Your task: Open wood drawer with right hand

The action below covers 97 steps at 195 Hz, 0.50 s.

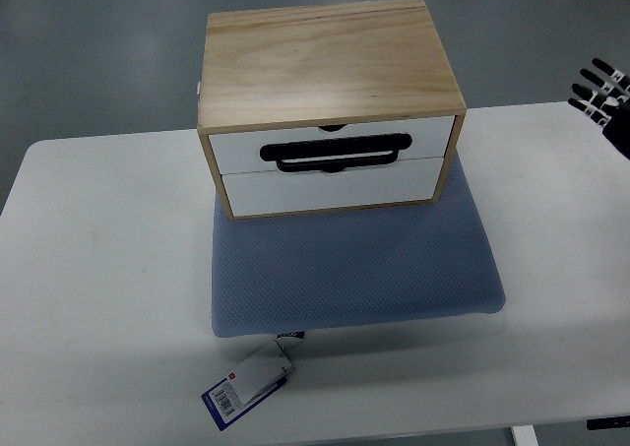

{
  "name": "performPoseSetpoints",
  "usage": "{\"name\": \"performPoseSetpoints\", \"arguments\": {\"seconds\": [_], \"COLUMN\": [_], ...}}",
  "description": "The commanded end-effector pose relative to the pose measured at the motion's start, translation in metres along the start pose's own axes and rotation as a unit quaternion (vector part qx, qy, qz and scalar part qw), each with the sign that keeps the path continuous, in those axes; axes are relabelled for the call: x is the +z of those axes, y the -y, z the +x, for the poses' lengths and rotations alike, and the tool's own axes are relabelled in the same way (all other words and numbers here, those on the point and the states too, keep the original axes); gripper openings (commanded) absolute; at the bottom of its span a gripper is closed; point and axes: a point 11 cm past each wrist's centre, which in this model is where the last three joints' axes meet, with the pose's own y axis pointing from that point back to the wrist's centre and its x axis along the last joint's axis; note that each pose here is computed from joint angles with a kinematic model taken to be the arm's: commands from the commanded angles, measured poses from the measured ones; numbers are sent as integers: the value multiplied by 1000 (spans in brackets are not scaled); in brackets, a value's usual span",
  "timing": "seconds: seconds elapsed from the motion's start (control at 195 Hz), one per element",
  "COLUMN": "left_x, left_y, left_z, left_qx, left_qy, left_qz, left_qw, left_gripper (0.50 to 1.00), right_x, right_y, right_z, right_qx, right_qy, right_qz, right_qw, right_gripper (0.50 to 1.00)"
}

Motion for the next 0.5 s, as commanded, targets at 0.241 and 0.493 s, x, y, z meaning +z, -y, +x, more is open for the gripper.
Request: {"name": "performPoseSetpoints", "arguments": {"seconds": [0.241,0.493], "left_x": [0,0], "left_y": [0,0], "left_z": [0,0], "left_qx": [-1,0], "left_qy": [0,0], "left_qz": [0,0], "left_qw": [1000,1000], "left_gripper": [1000,1000], "right_x": [-122,-181], "right_y": [0,-10], "right_z": [-37,-111], "right_qx": [-85,-196], "right_qy": [-167,-281], "right_qz": [23,19], "right_qw": [982,939], "right_gripper": [928,928]}}
